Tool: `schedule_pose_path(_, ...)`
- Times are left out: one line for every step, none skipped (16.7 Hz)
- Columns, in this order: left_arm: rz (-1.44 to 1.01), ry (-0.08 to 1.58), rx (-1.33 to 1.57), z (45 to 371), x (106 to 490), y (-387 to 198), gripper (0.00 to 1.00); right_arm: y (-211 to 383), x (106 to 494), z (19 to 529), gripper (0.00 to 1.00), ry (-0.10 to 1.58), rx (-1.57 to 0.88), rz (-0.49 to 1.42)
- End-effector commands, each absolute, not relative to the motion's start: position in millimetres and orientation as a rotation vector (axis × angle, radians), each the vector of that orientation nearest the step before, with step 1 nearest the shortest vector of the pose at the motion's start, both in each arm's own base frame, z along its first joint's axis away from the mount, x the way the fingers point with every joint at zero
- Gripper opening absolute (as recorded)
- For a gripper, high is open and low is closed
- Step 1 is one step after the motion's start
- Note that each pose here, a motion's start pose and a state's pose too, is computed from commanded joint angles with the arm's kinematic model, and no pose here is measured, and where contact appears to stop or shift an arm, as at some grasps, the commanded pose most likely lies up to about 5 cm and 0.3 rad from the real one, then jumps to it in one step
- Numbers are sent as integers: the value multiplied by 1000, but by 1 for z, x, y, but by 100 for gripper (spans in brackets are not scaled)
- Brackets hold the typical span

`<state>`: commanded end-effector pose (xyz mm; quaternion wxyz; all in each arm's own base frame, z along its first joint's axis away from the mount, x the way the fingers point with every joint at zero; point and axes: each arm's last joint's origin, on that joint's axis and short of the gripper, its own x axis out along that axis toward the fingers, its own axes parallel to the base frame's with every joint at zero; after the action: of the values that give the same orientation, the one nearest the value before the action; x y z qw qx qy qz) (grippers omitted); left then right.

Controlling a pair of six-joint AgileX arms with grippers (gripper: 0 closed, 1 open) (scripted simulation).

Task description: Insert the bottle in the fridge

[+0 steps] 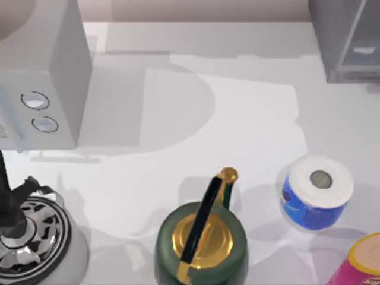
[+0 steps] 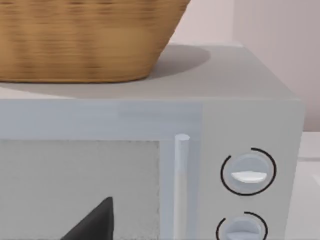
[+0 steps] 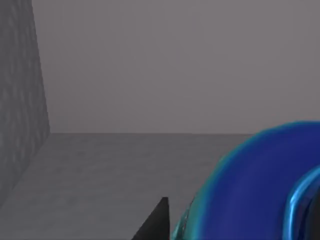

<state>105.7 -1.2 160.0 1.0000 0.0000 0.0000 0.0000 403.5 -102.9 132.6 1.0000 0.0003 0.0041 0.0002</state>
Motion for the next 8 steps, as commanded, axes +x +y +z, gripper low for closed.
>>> schedule_pose_path(0,0,0,160,106,-1,100,-104,405,130,1,8,0,0)
schedule_pose_path(0,0,0,160,106,-1,100,-104,405,129,1,8,0,-1)
schedule_pose_path(0,0,0,160,106,-1,100,-104,405,129,1,8,0,-1)
schedule_pose_path(0,0,0,160,106,-1,100,-104,405,129,1,8,0,-1)
schedule_pose_path(0,0,0,160,106,-1,100,-104,405,129,1,8,0,-1)
schedule_pose_path(0,0,0,160,106,-1,100,-102,404,128,1,16,4,4)
schedule_pose_path(0,0,0,160,106,-1,100,-102,405,127,1,18,4,4)
schedule_pose_path(0,0,0,160,106,-1,100,-101,408,124,1,30,5,7)
